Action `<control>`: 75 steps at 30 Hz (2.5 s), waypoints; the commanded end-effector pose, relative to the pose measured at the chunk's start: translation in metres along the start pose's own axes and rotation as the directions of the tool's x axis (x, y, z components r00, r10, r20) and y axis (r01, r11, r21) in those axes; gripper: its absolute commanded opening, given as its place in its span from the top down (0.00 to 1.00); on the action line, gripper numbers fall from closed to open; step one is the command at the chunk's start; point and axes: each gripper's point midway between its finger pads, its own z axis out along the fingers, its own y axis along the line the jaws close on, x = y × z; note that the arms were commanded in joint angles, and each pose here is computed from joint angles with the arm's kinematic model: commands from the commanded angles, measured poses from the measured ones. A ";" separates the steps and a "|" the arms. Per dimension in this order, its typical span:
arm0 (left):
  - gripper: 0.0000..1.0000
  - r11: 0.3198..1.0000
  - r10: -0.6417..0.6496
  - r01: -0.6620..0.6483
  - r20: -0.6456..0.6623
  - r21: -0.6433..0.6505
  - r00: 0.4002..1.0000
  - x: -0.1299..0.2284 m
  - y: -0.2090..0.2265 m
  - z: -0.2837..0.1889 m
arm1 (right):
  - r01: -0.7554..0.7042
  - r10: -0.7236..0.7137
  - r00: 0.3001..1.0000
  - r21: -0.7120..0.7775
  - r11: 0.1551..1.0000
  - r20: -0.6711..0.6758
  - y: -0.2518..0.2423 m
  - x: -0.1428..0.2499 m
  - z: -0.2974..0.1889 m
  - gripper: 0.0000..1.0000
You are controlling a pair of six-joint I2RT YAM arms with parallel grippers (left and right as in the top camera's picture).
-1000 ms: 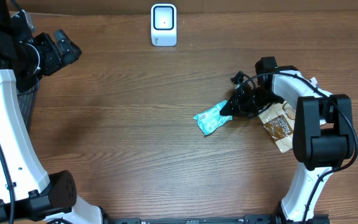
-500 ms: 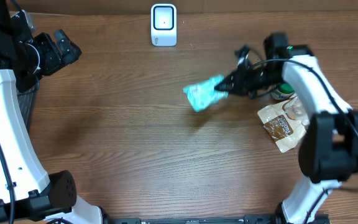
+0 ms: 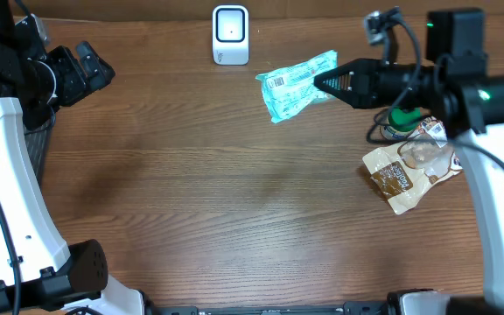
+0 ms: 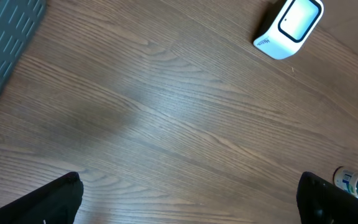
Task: Scan the item barcode
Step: 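Raise the tissue pack and hold it in front of the scanner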
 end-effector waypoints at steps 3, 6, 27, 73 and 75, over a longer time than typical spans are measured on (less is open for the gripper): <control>0.00 1.000 0.008 -0.008 -0.009 0.002 1.000 0.000 0.000 0.003 | 0.035 -0.036 0.993 0.010 0.999 0.112 0.038 -0.008 -0.040 0.96; 0.00 1.000 0.008 -0.008 -0.009 0.002 1.000 0.000 0.000 0.003 | 0.027 -0.029 0.992 0.016 0.999 0.120 0.041 -0.007 -0.043 0.96; 0.00 1.000 0.008 -0.008 -0.009 0.002 1.000 0.000 0.000 0.003 | 0.218 -0.459 0.884 0.791 0.571 0.087 -0.083 -0.077 0.092 0.96; 0.00 1.000 0.008 -0.008 -0.009 0.002 1.000 0.000 0.000 0.003 | 0.583 -0.915 -0.117 0.719 -0.378 -0.386 -0.148 -0.130 0.269 0.96; 0.00 1.000 0.008 -0.008 -0.009 0.002 1.000 0.000 0.000 0.003 | 0.580 -0.906 -0.128 0.711 -0.398 -0.403 -0.149 -0.130 0.268 0.96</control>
